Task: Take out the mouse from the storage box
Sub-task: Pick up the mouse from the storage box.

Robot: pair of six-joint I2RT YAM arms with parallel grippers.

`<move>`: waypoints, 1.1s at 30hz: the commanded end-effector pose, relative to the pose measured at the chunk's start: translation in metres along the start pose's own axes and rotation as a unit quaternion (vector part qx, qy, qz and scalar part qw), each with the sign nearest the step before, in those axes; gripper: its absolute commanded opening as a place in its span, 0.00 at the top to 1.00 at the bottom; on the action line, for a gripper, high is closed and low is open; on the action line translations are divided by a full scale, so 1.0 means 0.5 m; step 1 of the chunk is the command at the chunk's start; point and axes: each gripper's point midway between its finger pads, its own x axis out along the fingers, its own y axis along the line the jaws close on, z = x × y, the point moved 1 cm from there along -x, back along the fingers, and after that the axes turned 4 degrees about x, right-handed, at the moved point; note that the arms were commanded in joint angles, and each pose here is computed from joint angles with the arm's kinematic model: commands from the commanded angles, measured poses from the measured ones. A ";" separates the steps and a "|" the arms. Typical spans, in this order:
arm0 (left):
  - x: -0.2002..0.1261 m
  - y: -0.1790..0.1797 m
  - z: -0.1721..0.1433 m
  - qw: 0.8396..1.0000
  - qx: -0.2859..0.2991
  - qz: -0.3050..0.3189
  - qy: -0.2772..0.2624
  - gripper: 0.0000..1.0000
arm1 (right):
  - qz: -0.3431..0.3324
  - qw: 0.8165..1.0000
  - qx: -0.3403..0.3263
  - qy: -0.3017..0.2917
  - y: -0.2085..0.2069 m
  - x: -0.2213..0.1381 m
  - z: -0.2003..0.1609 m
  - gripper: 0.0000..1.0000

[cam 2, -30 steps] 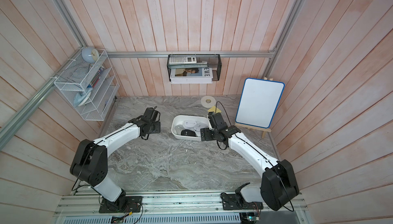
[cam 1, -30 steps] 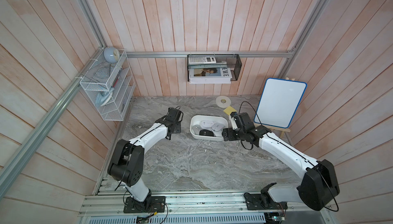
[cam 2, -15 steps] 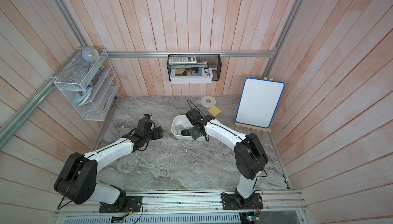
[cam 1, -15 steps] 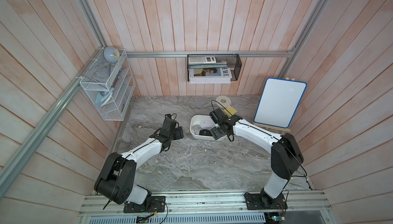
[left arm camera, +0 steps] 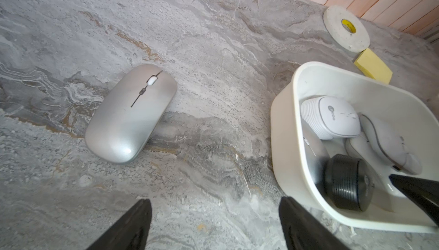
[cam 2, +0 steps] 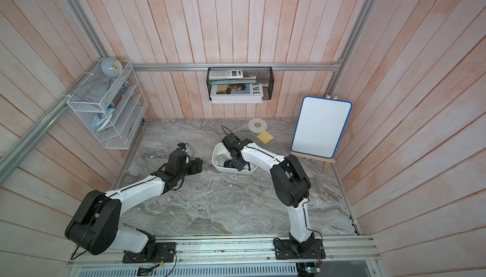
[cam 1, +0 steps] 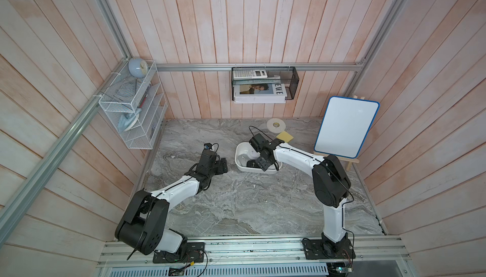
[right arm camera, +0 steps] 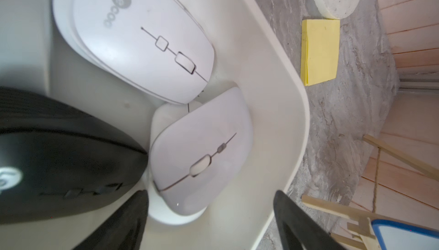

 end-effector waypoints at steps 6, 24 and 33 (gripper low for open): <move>-0.009 -0.006 0.009 1.000 0.006 -0.010 -0.018 0.10 | -0.048 0.999 -0.026 0.008 -0.013 0.016 0.007 0.28; -0.009 -0.008 0.002 1.000 0.006 -0.017 -0.019 0.09 | -0.113 0.993 -0.023 -0.015 -0.036 0.039 0.030 0.47; -0.010 -0.010 0.004 1.000 0.006 -0.019 -0.019 0.08 | -0.114 0.993 -0.020 -0.015 -0.034 0.061 0.042 0.54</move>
